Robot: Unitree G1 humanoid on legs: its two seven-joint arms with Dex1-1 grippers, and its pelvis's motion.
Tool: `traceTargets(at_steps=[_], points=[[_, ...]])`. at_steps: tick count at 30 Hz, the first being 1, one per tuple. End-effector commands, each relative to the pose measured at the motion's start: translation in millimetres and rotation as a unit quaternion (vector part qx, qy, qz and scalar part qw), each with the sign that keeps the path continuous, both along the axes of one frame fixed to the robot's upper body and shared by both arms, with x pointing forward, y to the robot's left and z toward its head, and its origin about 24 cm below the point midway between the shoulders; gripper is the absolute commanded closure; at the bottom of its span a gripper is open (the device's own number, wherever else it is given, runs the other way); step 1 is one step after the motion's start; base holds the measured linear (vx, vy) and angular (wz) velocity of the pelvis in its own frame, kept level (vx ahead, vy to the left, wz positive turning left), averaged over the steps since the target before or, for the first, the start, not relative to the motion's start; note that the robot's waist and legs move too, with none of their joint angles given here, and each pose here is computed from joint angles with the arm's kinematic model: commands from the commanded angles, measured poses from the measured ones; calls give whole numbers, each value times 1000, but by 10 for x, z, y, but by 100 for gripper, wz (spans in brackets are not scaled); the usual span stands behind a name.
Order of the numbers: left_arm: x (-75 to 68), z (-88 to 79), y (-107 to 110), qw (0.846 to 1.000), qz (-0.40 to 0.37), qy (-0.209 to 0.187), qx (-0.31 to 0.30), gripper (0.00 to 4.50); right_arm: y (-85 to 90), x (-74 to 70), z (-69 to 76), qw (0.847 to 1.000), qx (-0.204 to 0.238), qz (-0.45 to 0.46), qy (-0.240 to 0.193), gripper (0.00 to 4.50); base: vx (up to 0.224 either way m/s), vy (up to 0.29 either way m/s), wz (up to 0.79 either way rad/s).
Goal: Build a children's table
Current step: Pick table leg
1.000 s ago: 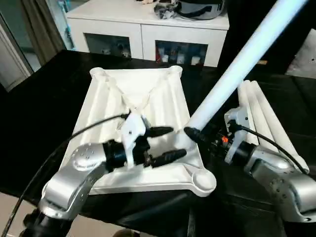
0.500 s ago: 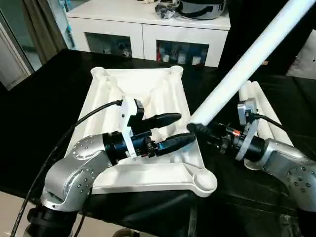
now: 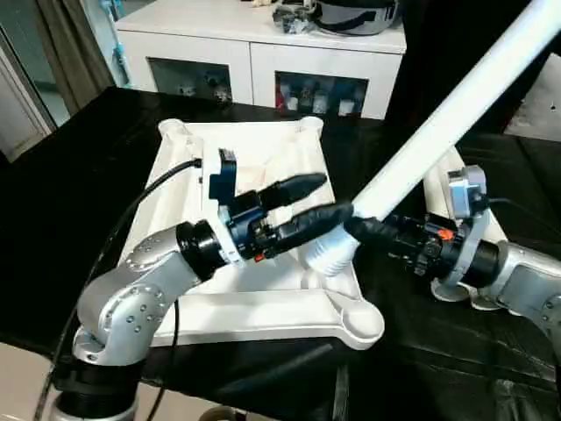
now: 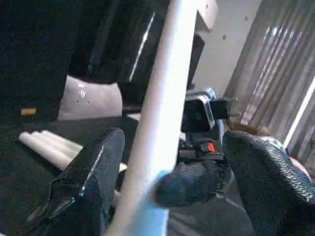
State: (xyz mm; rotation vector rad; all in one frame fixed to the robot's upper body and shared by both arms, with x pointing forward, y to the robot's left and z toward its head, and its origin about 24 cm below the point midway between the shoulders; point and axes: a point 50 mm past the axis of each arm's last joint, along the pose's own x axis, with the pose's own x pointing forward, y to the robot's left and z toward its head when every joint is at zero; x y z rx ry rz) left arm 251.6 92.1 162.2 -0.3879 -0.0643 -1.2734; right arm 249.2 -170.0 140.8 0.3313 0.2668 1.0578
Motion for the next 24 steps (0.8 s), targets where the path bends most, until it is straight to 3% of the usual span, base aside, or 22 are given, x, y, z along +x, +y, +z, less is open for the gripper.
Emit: traceTargets(at_steps=[1, 2, 4, 5, 6, 7, 11, 13, 24], points=[[-10, 56, -41, 1000, -9, -20, 19, 59, 57, 25, 79, 999, -32, 3, -38, 263, 0, 0, 0], [15, 29, -69, 999, -1, -26, 48, 59, 101, 96, 55, 995, -81, -17, -60, 263, 0, 0, 0], [63, -8, -112, 996, 18, -37, 84, 59, 184, 144, 65, 992, -94, -26, -80, 264, 0, 0, 0], [100, -43, -152, 992, 32, -48, 112, 59, 267, 160, 61, 984, -129, -23, -118, 264, 0, 0, 0], [100, -43, -152, 992, 32, -48, 112, 59, 267, 160, 61, 984, -129, -23, -118, 264, 0, 0, 0], [114, -64, -180, 990, 34, -55, 128, 59, 330, 166, 33, 977, -160, -19, -139, 264, 0, 0, 0], [198, -83, -222, 985, 74, -69, 142, 59, 489, 142, 17, 971, -164, -8, -171, 264, 0, 0, 0], [245, -81, -210, 984, 96, -67, 138, 82, 523, 129, 22, 972, -157, -5, -177, 264, 0, 0, 0], [263, -59, -193, 985, 106, -73, 119, 180, 529, 119, -50, 969, -165, -2, -186, 264, 0, 0, 0]])
